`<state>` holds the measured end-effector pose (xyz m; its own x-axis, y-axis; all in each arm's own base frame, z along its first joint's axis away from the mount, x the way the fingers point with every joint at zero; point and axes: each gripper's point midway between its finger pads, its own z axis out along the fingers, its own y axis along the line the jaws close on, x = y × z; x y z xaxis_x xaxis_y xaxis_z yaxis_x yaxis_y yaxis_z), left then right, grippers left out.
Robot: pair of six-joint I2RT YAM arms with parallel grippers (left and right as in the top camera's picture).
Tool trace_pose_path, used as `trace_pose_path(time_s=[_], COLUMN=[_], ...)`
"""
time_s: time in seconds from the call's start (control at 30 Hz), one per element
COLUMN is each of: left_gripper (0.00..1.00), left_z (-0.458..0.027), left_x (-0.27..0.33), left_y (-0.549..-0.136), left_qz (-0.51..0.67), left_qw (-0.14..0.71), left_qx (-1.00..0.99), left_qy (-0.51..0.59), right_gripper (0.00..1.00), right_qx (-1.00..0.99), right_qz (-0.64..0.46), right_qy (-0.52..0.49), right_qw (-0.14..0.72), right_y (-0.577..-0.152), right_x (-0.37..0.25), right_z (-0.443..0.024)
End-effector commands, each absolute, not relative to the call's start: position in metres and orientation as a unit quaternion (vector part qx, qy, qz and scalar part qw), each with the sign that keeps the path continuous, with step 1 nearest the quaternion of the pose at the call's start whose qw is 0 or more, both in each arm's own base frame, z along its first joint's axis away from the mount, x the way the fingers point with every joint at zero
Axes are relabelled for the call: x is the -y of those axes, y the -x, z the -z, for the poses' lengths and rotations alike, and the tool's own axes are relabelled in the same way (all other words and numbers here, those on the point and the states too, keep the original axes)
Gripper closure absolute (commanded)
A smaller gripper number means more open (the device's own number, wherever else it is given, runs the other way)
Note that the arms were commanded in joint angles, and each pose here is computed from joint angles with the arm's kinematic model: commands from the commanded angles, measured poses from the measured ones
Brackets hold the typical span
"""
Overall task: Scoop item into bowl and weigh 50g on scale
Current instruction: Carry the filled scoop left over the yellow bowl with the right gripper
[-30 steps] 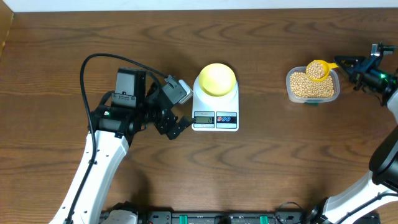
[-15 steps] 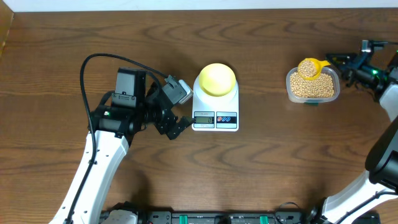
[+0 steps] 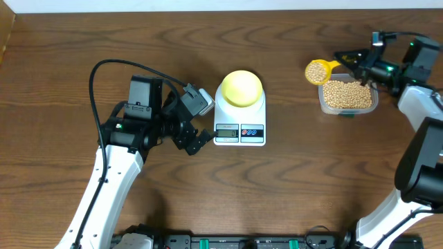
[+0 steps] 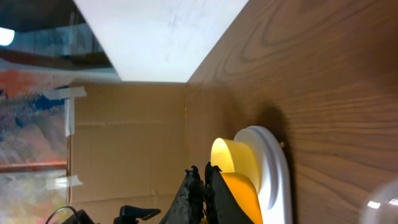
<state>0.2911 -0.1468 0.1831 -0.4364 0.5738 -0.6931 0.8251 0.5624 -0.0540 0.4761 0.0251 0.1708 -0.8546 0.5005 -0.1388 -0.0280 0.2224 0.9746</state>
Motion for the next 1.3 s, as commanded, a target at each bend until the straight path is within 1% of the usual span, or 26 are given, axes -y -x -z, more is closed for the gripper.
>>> trace_pose_path(time_s=[0.0,0.3,0.77,0.97,1.27], left_gripper=[0.02,0.02,0.02,0.02,0.02], left_z=[-0.179,-0.179,-0.179,-0.179,-0.179], left_x=[0.147,0.147,0.147,0.147,0.147], left_y=[-0.289,-0.289,-0.289,-0.289,-0.289], left_qz=[0.204,0.204,0.203,0.204,0.204], left_qw=[0.314,0.314,0.314,0.314,0.314], left_qx=[-0.822,-0.822,-0.822,-0.823,-0.822], left_qy=[-0.428,-0.428,-0.428,-0.428,-0.428], right_gripper=[0.99,0.99,0.99,0.99,0.99], right_qx=[-0.75,-0.76,-0.775,-0.775,-0.785], right_qz=[-0.614,-0.615,-0.608,-0.608,-0.592], right_qy=[-0.164,-0.146,-0.108,-0.076,-0.058], right_qw=[0.182,0.152,0.136,0.153,0.172], right_y=[-0.474,-0.473,-0.466,-0.466,-0.466], right_x=[-0.047,-0.095,-0.155,-0.179,-0.209], right_z=[-0.162,-0.159,-0.157,-0.163,-0.16])
